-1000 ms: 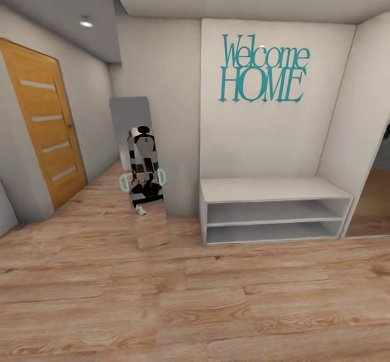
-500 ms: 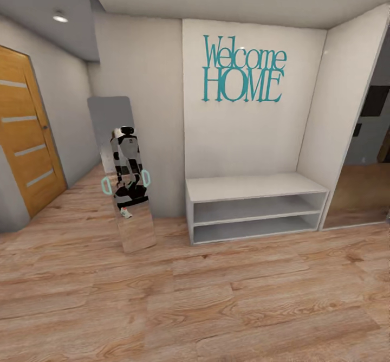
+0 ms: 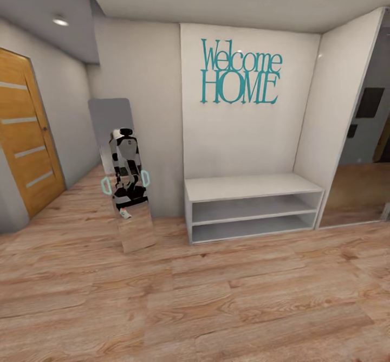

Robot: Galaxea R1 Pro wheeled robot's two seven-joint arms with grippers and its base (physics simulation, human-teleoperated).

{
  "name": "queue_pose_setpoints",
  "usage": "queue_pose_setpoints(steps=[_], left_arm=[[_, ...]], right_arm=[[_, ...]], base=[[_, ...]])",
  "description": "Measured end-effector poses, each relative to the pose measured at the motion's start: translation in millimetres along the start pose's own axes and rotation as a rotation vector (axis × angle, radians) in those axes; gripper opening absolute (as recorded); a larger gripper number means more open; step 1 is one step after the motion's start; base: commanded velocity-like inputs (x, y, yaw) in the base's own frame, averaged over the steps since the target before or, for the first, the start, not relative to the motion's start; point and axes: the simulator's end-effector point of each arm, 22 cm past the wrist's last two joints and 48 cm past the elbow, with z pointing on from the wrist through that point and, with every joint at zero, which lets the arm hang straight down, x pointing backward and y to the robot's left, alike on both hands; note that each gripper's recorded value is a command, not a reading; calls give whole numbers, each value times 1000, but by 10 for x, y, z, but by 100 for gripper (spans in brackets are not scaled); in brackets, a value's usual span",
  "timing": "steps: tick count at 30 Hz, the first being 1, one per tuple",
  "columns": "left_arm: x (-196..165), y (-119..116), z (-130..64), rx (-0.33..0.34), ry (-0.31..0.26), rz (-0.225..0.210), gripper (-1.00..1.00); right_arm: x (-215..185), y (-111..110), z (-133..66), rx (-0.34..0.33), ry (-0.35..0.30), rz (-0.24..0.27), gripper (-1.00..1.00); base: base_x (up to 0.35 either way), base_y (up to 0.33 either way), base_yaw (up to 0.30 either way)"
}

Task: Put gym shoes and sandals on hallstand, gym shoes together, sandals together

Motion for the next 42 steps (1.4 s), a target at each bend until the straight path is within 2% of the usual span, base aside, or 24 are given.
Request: queue_pose_setpoints(steps=[5,6,8,9,10,17,24,42], left_arm=[[-18,0,0,0,-3,0,100],[116,2,5,0,0,0,100],[-29,7,16,-1,1,0,100],[54,10,42,-2,17,0,100],[-23,10,3,-1,-3,0,100],[-31,23,0,-3,-7,0,100],[-33,22,0,-2,-7,1,100],[-71,20,-2,-2,-17,0,100]], right_arm=[[-1,0,0,0,0,0,100],[128,-1,-2,0,3,0,100],[-10,-1,18,0,5,0,100],[77,-3,43,0,21,1,100],[-4,0,4,0,1,0,100],[-179,4,-4,0,-37,0,100],[-193,3,-5,0,-40,0,100],[-239,1,-9,0,-52,-1,100]], base=[[-4,0,-222],[-1,0,-246],[-1,0,-255],[0,0,-255],[0,0,-241],[0,0,-111],[0,0,-82],[0,0,-243]])
